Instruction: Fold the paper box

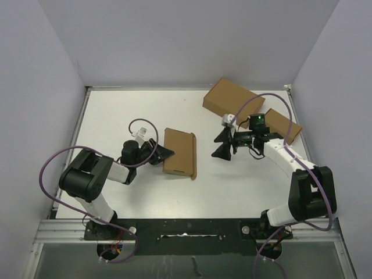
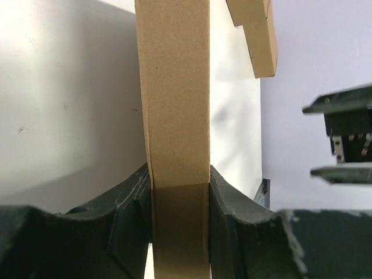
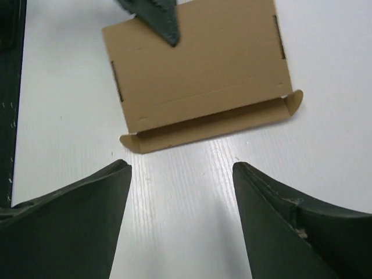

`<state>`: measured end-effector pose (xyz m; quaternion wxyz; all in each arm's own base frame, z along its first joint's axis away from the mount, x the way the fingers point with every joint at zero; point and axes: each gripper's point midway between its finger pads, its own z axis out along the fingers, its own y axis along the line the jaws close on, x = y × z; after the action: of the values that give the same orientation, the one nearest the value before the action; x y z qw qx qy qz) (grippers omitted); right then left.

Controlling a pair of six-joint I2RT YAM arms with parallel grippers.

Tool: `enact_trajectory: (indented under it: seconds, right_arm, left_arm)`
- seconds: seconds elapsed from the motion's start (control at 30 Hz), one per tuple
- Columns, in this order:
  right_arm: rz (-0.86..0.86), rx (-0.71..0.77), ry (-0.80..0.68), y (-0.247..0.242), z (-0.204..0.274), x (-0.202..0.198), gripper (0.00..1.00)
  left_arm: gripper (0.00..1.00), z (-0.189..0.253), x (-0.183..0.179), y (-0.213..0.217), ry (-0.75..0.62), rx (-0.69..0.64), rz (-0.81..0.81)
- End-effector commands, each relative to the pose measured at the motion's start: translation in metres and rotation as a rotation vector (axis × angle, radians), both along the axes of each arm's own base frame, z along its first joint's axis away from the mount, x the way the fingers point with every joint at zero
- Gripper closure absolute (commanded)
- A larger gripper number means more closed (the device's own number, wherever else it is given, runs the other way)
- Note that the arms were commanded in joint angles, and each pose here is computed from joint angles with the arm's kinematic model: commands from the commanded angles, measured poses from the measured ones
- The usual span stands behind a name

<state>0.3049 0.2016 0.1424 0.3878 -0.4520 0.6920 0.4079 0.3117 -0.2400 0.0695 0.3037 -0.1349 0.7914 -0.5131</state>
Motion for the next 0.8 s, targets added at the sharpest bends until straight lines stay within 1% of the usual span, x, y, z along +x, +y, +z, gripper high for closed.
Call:
enact_trajectory:
  seconds: [0.0,0.03,0.07,0.17,0.3,0.47,0.57,0.77]
  right_arm:
    - [0.302,0.058,-0.469,0.013,0.008,-0.044,0.22]
    - [0.344,0.051,-0.538,0.015,0.005,-0.052,0.18]
    - [0.381,0.045,-0.591,0.016,0.002,-0.058,0.16]
    - [0.492,0.03,-0.649,0.024,-0.012,-0.075,0.17]
    - [0.59,-0.042,-0.675,0.037,-0.034,-0.087,0.2]
    - [0.687,-0.12,-0.679,0.05,-0.056,-0.098,0.33]
    - [0.713,-0.171,-0.699,0.055,-0.067,-0.1,0.37]
    - [0.665,-0.233,-0.678,0.063,-0.076,-0.089,0.49]
  left_arm:
    - [0.77,0.032,0.007,-0.001,-0.035,-0.107,0.011]
    - [0.77,0.033,0.007,-0.001,-0.026,-0.114,0.016]
    - [0.77,0.035,0.008,0.0,-0.019,-0.124,0.021]
    - [0.77,0.037,0.008,0.001,0.0,-0.146,0.034]
    - [0.77,0.037,0.009,0.004,0.029,-0.164,0.052]
    - [0.77,0.035,0.009,0.006,0.048,-0.183,0.062]
    - [0.77,0.034,0.008,0.007,0.057,-0.197,0.066]
    - [0.77,0.034,0.008,0.007,0.061,-0.22,0.061]
